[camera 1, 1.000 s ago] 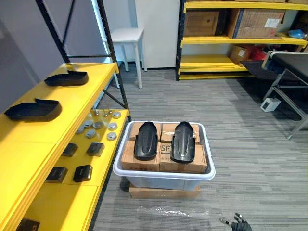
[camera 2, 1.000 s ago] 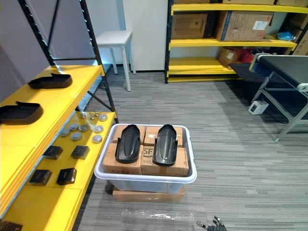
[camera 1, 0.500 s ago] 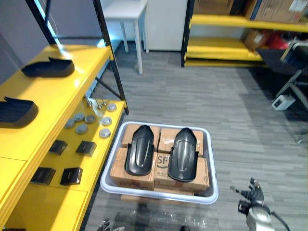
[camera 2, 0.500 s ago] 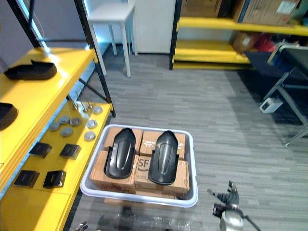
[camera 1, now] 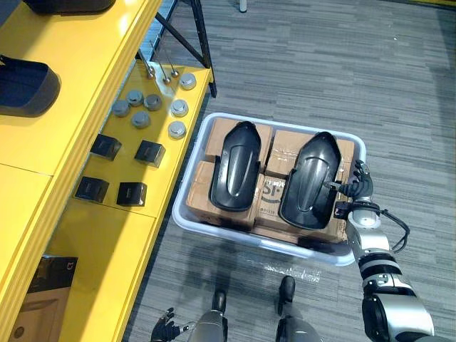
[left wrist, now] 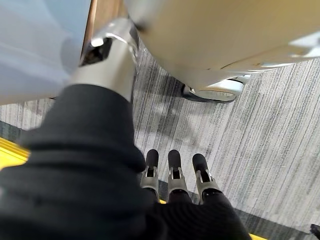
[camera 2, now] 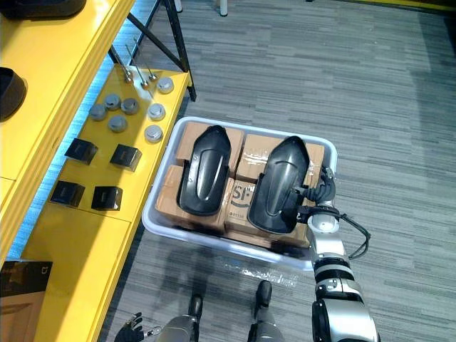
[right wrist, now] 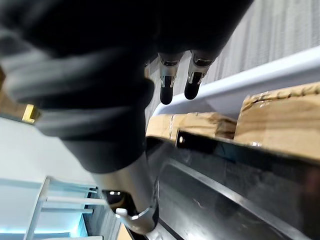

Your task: Walk over and take plastic housings, then place them on the shelf

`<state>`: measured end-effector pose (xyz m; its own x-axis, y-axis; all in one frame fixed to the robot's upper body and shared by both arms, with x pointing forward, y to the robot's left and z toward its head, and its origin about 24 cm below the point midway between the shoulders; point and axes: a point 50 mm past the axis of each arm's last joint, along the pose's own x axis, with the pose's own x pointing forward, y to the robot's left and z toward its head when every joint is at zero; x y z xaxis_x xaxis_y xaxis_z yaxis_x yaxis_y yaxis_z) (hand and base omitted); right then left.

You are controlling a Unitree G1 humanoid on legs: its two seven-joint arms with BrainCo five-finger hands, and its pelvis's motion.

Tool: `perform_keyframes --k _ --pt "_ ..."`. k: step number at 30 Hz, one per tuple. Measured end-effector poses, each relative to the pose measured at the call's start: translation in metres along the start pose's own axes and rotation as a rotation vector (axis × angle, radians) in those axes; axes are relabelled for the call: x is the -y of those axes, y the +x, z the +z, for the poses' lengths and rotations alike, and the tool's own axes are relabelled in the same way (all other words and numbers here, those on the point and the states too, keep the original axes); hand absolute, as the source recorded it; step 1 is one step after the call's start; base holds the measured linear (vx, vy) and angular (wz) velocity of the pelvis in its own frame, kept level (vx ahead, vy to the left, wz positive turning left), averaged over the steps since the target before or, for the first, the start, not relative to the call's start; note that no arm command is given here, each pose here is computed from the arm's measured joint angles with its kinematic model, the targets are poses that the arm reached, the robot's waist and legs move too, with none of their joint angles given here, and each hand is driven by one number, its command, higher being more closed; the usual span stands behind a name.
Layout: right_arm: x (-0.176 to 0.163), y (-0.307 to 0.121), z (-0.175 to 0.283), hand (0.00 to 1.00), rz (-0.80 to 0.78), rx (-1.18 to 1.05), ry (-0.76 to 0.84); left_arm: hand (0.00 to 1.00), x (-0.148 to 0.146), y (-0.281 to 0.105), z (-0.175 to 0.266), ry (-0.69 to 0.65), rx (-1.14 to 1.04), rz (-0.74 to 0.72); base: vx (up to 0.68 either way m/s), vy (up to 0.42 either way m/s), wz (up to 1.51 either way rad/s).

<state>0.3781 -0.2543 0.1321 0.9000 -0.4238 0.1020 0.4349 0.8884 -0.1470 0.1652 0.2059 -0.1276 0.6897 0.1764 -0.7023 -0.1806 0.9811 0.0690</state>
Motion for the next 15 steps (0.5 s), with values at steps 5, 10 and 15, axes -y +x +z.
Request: perform_keyframes --k 5,10,15 --pt "-0.007 0.006 -0.010 0.00 -0.006 -0.103 -0.042 0.00 0.001 0.002 0.003 -0.029 0.001 0.020 -0.08 0.007 -0.01" --pt "-0.008 0.014 -0.005 1.00 -0.039 -0.160 -0.108 0.00 0.002 0.003 0.002 -0.043 -0.012 0.039 -0.02 -0.003 -0.01" --pt "0.013 0.023 0.000 1.00 -0.115 -0.196 -0.123 0.00 0.001 0.004 -0.002 -0.045 -0.038 0.049 -0.02 0.021 0.03"
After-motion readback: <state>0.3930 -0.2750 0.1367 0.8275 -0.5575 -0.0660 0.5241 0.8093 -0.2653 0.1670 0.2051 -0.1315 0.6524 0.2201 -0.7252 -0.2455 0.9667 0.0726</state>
